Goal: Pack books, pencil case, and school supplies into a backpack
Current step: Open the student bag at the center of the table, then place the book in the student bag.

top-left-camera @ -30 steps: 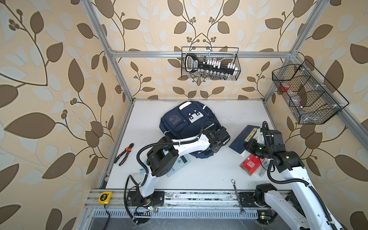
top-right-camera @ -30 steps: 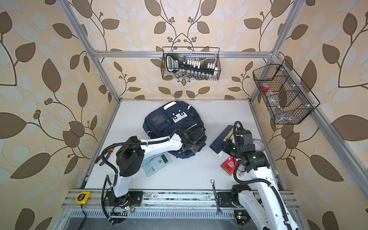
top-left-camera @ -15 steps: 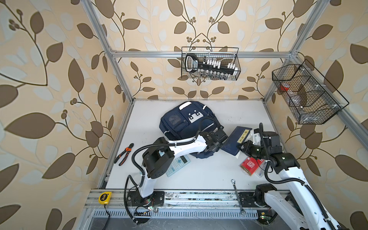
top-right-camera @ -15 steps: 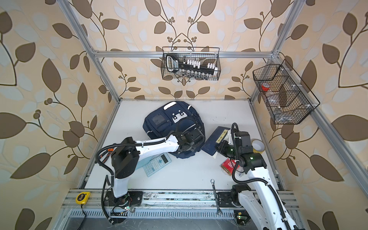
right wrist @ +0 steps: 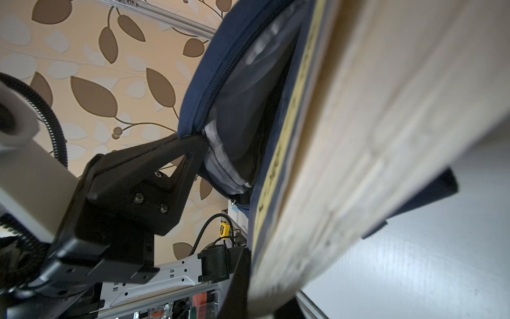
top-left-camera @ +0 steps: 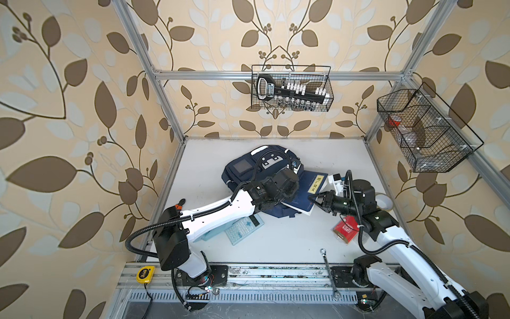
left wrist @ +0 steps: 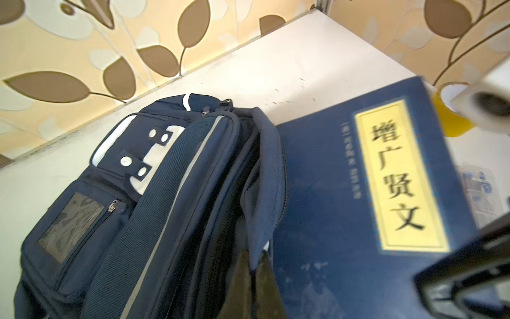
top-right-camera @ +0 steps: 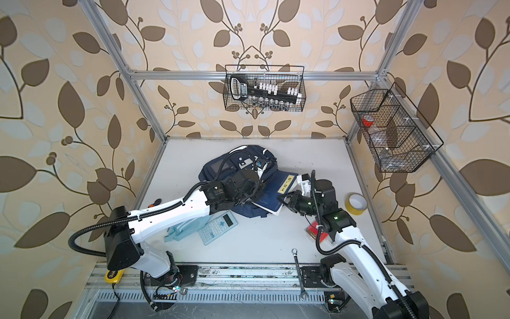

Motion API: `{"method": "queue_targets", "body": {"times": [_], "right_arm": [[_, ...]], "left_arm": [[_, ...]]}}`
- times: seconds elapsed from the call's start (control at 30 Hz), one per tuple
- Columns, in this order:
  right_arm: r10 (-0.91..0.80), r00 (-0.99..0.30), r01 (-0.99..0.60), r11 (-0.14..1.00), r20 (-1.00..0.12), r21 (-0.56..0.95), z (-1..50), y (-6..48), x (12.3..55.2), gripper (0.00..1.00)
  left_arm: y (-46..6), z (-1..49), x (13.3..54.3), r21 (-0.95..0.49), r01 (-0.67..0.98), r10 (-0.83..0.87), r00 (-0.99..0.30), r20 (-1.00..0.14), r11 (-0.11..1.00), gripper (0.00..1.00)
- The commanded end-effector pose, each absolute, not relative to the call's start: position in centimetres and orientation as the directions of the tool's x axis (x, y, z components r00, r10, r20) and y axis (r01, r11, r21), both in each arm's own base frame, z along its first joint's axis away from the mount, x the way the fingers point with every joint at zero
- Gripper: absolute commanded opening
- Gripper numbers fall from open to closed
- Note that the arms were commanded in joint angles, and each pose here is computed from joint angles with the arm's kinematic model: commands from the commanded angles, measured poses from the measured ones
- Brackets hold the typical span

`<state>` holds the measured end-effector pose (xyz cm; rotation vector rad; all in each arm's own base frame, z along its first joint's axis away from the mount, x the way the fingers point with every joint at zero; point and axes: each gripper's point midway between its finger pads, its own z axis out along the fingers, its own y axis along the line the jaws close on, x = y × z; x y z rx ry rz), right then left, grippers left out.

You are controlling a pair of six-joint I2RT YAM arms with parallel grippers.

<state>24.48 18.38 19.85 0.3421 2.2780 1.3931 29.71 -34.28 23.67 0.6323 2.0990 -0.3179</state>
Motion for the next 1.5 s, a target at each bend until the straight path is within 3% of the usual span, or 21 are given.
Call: {"method": "queue_targets", "body": {"times": [0.0,0.17,0.4,0.57,0.7,0.77,0.87,1.0,1.07,1.17,1.23,1.37,1.47], "right_arm": [[0.459,-0.849,-0.075,0.387,-0.263,0.919,21.4,19.8,25.9,0.0],[0.456,-0.857,-0.09,0.33,-0.242,0.94,21.4,21.6,27.7,0.0],[0.494,-0.822,-0.111,0.347,-0.282,0.931,20.9,23.5,31.6,0.0],[0.454,-0.84,-0.106,0.397,-0.296,0.911,18.4,27.8,32.7,0.0],[0.479,-0.827,-0.031,0.483,-0.294,0.875,14.9,28.0,33.9,0.0],[0.485,-0.808,0.008,0.576,-0.334,0.817,13.3,26.8,34.4,0.25],[0.462,-0.787,0.045,0.703,-0.408,0.71,12.0,24.1,33.9,0.48],[0.428,-0.743,0.046,0.8,-0.515,0.599,13.0,20.2,31.9,0.65],[0.402,-0.733,0.042,0.832,-0.549,0.554,13.8,18.6,30.5,0.68],[0.357,-0.734,0.027,0.865,-0.577,0.5,14.1,17.0,27.7,0.68],[0.315,-0.747,-0.001,0.88,-0.585,0.475,13.8,16.9,25.6,0.66],[0.232,-0.771,-0.088,0.884,-0.593,0.46,13.3,19.0,21.6,0.53],[0.159,-0.774,-0.145,0.898,-0.613,0.416,13.2,21.4,19.9,0.48]], "left_arm": [[-36.5,30.8,28.9,-0.11,0.633,0.15,-0.343,-0.927,0.766,0.0],[-37.7,31.2,28.0,-0.163,0.684,0.139,-0.364,-0.921,0.711,0.0],[-39.1,32.1,27.0,-0.225,0.727,0.127,-0.394,-0.91,0.649,0.0],[-39.5,31.9,27.9,-0.223,0.707,0.12,-0.4,-0.909,0.671,0.0],[-38.8,31.0,29.9,-0.21,0.64,0.096,-0.409,-0.907,0.739,0.0],[-37.9,29.8,31.5,-0.246,0.589,0.067,-0.457,-0.887,0.769,0.0],[-36.6,28.0,33.5,-0.305,0.532,0.025,-0.525,-0.851,0.79,0.0],[-36.0,25.6,34.6,-0.353,0.502,0.012,-0.587,-0.809,0.79,0.0],[-36.3,24.6,34.5,-0.384,0.501,0.016,-0.624,-0.782,0.775,0.0],[-36.9,23.5,33.6,-0.434,0.506,0.045,-0.688,-0.724,0.746,0.44],[-36.4,23.7,33.1,-0.447,0.488,0.034,-0.702,-0.711,0.749,0.55],[-32.4,25.6,32.3,-0.431,0.389,-0.046,-0.696,-0.717,0.814,0.67],[-28.1,26.3,31.1,-0.417,0.272,-0.114,-0.706,-0.699,0.867,0.67]]}}
